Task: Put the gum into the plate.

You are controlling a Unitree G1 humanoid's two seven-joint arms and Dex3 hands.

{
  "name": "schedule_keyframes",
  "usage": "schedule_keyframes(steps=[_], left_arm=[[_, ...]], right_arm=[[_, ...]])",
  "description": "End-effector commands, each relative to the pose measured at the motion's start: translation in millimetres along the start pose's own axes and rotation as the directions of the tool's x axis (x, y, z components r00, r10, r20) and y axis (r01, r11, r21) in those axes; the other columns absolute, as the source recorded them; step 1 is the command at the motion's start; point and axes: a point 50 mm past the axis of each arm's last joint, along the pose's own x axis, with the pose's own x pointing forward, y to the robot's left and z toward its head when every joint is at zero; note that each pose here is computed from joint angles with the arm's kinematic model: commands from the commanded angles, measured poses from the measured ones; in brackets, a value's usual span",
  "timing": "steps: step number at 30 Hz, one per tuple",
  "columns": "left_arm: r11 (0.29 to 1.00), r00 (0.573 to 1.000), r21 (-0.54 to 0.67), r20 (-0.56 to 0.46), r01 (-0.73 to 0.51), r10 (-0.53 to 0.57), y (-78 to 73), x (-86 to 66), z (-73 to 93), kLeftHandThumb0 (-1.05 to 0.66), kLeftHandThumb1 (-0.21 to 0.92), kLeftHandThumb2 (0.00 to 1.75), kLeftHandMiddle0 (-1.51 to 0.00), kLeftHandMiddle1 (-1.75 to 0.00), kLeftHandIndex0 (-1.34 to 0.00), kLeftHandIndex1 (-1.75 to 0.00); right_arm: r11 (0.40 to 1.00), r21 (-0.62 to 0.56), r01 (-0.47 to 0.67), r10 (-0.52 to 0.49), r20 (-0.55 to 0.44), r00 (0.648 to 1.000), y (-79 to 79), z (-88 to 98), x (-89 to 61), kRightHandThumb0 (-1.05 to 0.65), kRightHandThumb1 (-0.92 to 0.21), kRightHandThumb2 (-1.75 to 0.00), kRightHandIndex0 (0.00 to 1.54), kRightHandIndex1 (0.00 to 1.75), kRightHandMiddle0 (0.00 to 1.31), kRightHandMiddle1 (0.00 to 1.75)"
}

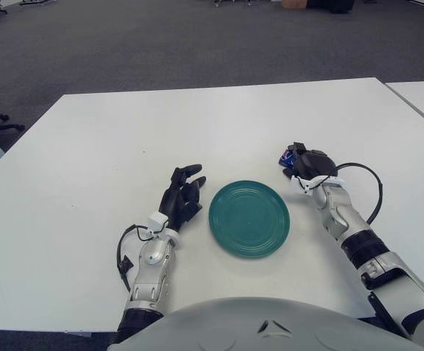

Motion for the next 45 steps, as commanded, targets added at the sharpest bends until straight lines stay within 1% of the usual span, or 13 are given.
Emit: schedule_keyframes(steps=[1,3,4,6,7,10,13,21,30,35,37,40,45], left_arm=[[1.000,1.000,0.005,-0.015,-0.006,0.006,-0.1,1.7,-3.6,-0.71,0.92,0.76,-0.39,-0.59,-0.07,-1.03],[1.000,1.000,0.004,-0.009,-0.004,0.004,-1.3,1.9,-3.7,-0.71,0.92,0.75,-0.39,-0.60,-0.07,-1.03],[1.000,1.000,0.003,-0.006,-0.002,0.003,-2.0,2.0,-3.7,-0.71,0.92,0.75,-0.39,-0.60,-0.07,-1.03],[1.000,1.000,0.000,-0.001,-0.001,0.001,-3.2,2.1,-3.4,-0.71,0.92,0.75,-0.39,-0.60,-0.07,-1.03],[1.000,1.000,-0.001,0.001,0.000,0.000,-3.8,2.2,-3.2,-0.71,0.92,0.75,-0.39,-0.60,-0.07,-1.03],[1.000,1.000,-0.006,0.013,0.001,-0.001,-6.5,2.0,-1.6,-0.71,0.92,0.75,-0.39,-0.61,-0.07,-1.03],[1.000,1.000,-0.011,0.018,0.000,0.001,-7.8,1.9,-1.0,-0.71,0.92,0.75,-0.39,-0.61,-0.08,-1.03],[0.999,1.000,-0.036,0.018,-0.014,0.015,-7.9,0.1,0.2,-0.70,0.92,0.75,-0.39,-0.62,-0.08,-1.03],[0.996,0.999,-0.085,0.026,-0.030,0.032,-9.0,-1.8,2.2,-0.69,0.92,0.71,-0.38,-0.62,-0.09,-1.03],[0.994,0.999,-0.102,0.032,-0.033,0.037,-9.7,-3.0,2.9,-0.68,0.92,0.70,-0.39,-0.62,-0.10,-1.03],[0.994,0.999,-0.100,0.034,-0.036,0.039,-9.3,-3.0,3.1,-0.68,0.92,0.69,-0.40,-0.62,-0.11,-1.03],[0.995,0.998,-0.094,0.036,-0.038,0.041,-8.7,-3.4,3.3,-0.69,0.92,0.69,-0.39,-0.62,-0.10,-1.03],[0.996,0.998,-0.082,0.046,-0.043,0.047,-6.4,-4.3,5.0,-0.70,0.92,0.70,-0.39,-0.62,-0.10,-1.02]], right_arm=[[0.976,-0.001,-0.219,0.219,-0.067,0.973,18.1,-10.8,-6.4,-0.73,-0.92,-0.51,0.47,0.45,0.02,0.83],[0.962,0.015,-0.274,0.274,-0.081,0.958,18.8,-11.9,-6.4,-0.72,-0.92,-0.52,0.47,0.93,0.08,1.13],[0.955,0.025,-0.294,0.295,-0.086,0.952,18.6,-12.7,-6.7,-0.71,-0.92,-0.53,0.48,1.08,0.11,1.21],[0.945,0.042,-0.326,0.328,-0.095,0.940,19.4,-15.5,-8.0,-0.70,-0.92,-0.53,0.49,1.25,0.18,1.35],[0.939,0.050,-0.339,0.343,-0.099,0.934,20.2,-17.2,-8.7,-0.63,-0.89,-0.56,0.49,1.30,0.21,1.42],[0.921,0.075,-0.383,0.389,-0.122,0.913,24.3,-22.8,-9.7,-0.46,-0.73,-0.77,0.53,1.48,0.31,1.66],[0.909,0.093,-0.407,0.417,-0.139,0.898,23.1,-23.8,-9.3,-0.42,-0.69,-0.84,0.55,1.53,0.34,1.72],[0.881,0.149,-0.450,0.470,-0.165,0.867,23.3,-29.0,-11.3,-0.40,-0.66,-0.87,0.62,1.53,0.36,1.74],[0.872,0.163,-0.462,0.486,-0.160,0.859,21.5,-29.8,-14.5,-0.40,-0.63,-0.92,0.74,1.60,0.38,1.75],[0.888,0.190,-0.419,0.448,-0.146,0.882,23.1,-28.4,-12.9,-0.41,-0.61,-0.94,0.79,1.69,0.40,1.75],[0.898,0.207,-0.388,0.417,-0.120,0.901,23.6,-27.2,-12.4,-0.41,-0.60,-0.96,0.82,1.73,0.40,1.75],[0.910,0.226,-0.349,0.373,-0.076,0.925,25.0,-25.7,-12.3,-0.41,-0.58,-0.99,0.89,1.74,0.42,1.75],[0.923,0.231,-0.308,0.321,-0.021,0.947,29.2,-22.6,-14.3,-0.41,-0.56,-1.01,0.96,1.75,0.43,1.75]])
